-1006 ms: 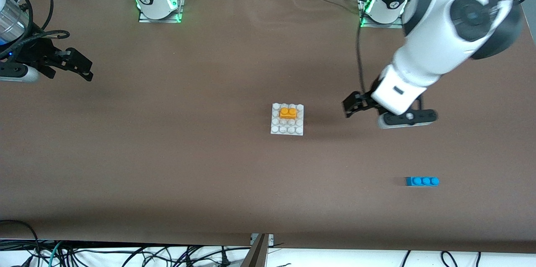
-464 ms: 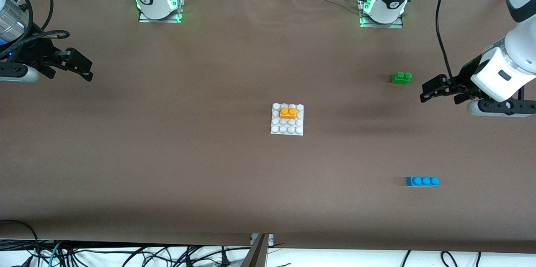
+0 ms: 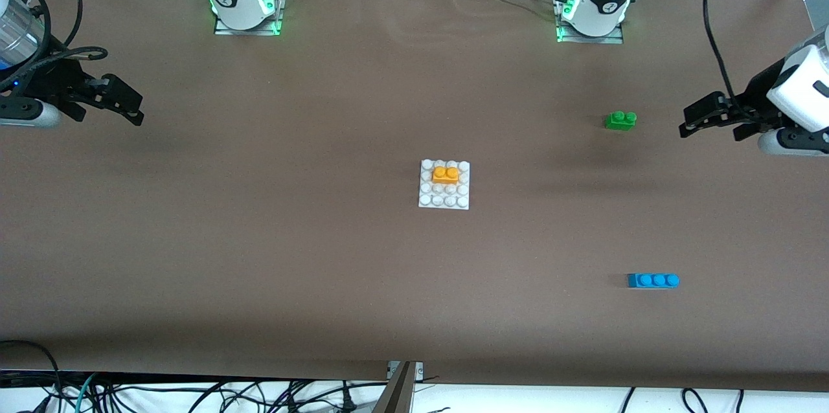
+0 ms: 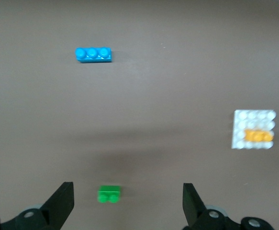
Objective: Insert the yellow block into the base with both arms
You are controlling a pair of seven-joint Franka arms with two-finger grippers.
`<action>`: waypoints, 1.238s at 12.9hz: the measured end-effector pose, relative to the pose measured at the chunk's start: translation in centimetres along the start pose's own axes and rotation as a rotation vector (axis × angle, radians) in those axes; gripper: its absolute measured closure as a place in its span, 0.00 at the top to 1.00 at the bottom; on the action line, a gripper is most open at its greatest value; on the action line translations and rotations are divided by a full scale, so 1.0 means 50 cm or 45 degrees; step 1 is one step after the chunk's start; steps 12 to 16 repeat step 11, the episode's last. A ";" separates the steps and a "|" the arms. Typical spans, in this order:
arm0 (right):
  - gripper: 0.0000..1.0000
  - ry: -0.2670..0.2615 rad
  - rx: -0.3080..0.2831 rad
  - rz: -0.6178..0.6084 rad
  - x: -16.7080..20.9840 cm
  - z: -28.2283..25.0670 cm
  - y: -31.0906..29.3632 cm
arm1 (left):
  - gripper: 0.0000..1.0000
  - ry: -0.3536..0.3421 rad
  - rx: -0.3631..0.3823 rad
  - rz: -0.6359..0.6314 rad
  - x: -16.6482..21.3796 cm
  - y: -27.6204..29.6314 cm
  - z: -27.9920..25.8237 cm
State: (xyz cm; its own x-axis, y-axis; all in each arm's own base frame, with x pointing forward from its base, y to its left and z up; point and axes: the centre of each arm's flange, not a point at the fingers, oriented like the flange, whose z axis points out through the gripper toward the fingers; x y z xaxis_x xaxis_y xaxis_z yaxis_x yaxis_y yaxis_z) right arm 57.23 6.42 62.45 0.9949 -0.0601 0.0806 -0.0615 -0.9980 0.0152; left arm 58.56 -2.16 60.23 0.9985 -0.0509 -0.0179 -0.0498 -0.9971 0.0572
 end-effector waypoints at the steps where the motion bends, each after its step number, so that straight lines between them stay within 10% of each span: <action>1: 1.00 0.000 0.000 0.000 0.000 0.000 0.000 | 1.00 -0.010 0.011 0.024 -0.003 -0.001 0.000; 16: 1.00 0.000 0.000 -0.001 0.000 0.000 -0.001 | 1.00 -0.045 0.016 -0.019 -0.006 -0.002 0.009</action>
